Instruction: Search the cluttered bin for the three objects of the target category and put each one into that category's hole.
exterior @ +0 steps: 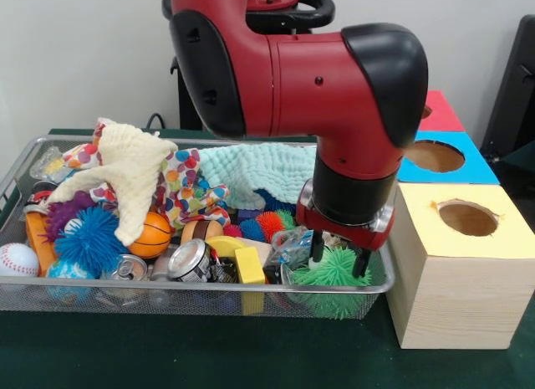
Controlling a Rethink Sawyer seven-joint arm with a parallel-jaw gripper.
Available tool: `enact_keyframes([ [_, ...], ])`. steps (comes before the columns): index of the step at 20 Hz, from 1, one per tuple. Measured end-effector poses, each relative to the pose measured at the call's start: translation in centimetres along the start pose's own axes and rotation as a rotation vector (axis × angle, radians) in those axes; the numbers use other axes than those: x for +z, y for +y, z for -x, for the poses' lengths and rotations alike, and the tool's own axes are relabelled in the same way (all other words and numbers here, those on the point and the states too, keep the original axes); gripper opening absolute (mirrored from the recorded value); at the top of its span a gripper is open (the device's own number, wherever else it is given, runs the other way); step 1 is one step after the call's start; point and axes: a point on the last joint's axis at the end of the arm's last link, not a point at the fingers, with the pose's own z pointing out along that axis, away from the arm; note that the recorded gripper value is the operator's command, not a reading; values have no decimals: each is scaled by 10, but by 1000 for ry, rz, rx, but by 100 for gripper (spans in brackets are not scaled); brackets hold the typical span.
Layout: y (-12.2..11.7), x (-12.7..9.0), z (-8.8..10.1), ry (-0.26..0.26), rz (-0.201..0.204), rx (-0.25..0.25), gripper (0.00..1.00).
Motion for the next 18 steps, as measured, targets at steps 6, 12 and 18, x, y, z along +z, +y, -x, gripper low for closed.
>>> enact_keyframes([
  [6, 1, 8, -4, -11, -28, -27, 100],
  [12, 0, 10, -1, -25, -41, -37, 100],
  [18, -1, 14, 3, -33, -47, -40, 100],
])
